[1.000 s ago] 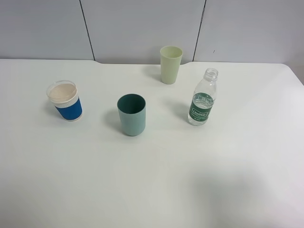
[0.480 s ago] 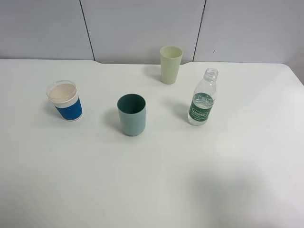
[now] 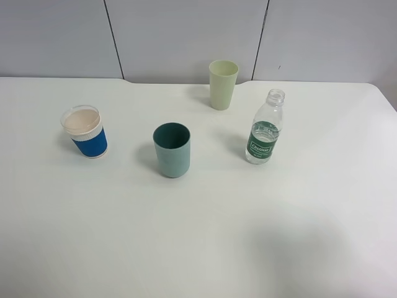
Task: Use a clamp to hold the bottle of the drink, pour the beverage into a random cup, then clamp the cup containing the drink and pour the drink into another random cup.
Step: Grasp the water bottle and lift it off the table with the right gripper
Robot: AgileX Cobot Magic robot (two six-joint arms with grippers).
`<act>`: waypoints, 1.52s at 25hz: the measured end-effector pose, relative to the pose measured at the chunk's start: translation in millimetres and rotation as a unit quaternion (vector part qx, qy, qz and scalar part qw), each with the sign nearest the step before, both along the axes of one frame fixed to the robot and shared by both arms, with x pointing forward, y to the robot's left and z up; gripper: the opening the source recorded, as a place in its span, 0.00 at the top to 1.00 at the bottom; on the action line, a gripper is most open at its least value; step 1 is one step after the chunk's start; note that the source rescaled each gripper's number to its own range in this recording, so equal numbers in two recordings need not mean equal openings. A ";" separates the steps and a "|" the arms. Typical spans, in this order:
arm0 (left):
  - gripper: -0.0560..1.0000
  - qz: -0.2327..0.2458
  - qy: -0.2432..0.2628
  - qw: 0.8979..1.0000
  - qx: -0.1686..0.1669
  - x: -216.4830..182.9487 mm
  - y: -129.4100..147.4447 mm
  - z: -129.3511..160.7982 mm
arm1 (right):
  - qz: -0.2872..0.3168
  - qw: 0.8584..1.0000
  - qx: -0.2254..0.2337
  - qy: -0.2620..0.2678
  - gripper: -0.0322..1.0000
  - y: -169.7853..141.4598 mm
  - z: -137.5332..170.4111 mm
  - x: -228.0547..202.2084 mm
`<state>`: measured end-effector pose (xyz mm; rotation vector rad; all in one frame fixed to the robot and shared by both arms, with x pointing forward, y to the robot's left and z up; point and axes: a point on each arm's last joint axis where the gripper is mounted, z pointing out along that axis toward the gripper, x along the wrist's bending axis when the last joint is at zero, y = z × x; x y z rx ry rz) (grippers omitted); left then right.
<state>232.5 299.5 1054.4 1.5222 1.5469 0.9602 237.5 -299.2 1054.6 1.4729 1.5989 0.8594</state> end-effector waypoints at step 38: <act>0.00 0.000 0.000 1.000 0.000 0.0 0.0 0.0 | 0.164 0.981 -0.014 0.106 0.00 61.5 -30.0 198.7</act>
